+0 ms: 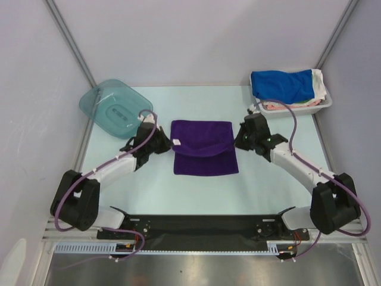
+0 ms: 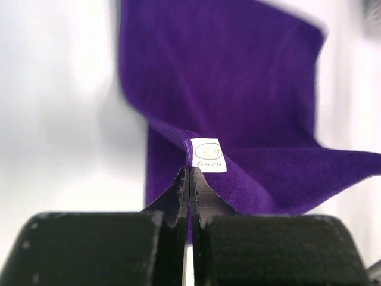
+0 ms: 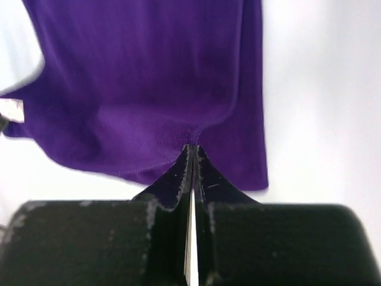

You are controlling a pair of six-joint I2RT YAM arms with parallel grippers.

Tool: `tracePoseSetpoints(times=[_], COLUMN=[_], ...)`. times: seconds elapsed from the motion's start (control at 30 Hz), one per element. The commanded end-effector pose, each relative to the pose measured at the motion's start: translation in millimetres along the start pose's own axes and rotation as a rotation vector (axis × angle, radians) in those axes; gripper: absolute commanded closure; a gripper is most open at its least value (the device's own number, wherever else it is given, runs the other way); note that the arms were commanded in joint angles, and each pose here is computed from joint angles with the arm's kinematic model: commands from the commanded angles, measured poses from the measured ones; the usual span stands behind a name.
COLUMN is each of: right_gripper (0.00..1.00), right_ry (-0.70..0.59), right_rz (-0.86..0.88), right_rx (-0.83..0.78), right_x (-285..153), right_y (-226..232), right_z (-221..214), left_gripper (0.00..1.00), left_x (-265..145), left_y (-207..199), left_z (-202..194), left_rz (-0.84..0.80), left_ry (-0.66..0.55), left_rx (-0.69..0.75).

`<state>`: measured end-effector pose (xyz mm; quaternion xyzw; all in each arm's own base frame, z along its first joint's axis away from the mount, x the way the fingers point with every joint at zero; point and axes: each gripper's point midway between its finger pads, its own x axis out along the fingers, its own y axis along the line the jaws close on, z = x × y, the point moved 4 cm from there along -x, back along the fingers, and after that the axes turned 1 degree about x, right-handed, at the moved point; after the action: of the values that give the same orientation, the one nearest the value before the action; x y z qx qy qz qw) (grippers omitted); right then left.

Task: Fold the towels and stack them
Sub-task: Fold the towel

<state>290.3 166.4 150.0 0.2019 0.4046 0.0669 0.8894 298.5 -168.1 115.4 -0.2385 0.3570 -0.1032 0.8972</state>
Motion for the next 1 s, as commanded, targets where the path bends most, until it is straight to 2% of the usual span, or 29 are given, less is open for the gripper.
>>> tracePoseSetpoints(times=[0.0,0.07,0.1,0.17,0.2,0.27,0.3,0.4,0.5,0.7,0.97], right_gripper=[1.00,1.00,1.00,1.00,1.00,1.00,1.00,1.00,1.00,1.00,1.00], right_ry=[-0.101,-0.165,-0.184,-0.272,-0.261,-0.293,-0.317,-0.358,-0.393,-0.461,-0.575], right_rz=[0.045,0.069,0.082,0.139,0.128,0.142,0.144,0.180,0.190,0.186,0.189], right_rx=[-0.028,-0.039,-0.039,-0.050,-0.051,-0.061,-0.070,-0.072,-0.089,-0.105,-0.065], right_x=[-0.5,3.3,6.0,1.1,17.3,26.4,36.3,58.1,71.4,97.1,107.8], right_y=[13.3,20.3,23.8,36.6,33.8,37.9,39.9,44.5,48.0,43.9,19.0], right_z=[58.4,100.0,114.7,160.0,166.7,190.7,209.0,244.7,266.7,305.0,342.2], left_gripper=[1.00,1.00,1.00,1.00,1.00,0.99,1.00,1.00,1.00,1.00,1.00], left_x=[2.8,18.0,19.6,40.1,40.0,61.9,61.3,82.5,90.3,109.7,125.4], left_y=[-32.3,-34.5,-46.9,-48.3,-62.8,-63.7,-77.9,-85.5,-95.4,-95.5,-95.9], left_z=[65.8,80.4,107.9,122.4,149.0,161.6,184.0,213.0,242.7,273.2,289.6], left_rz=[-0.102,-0.101,-0.131,-0.135,-0.173,-0.177,-0.212,-0.228,-0.261,-0.298,-0.339], left_ry=[-0.110,-0.105,-0.149,-0.145,-0.192,-0.198,-0.238,-0.281,-0.342,-0.437,-0.530], left_rx=[-0.003,-0.009,-0.010,-0.017,-0.012,-0.014,-0.006,-0.005,0.005,0.002,0.004])
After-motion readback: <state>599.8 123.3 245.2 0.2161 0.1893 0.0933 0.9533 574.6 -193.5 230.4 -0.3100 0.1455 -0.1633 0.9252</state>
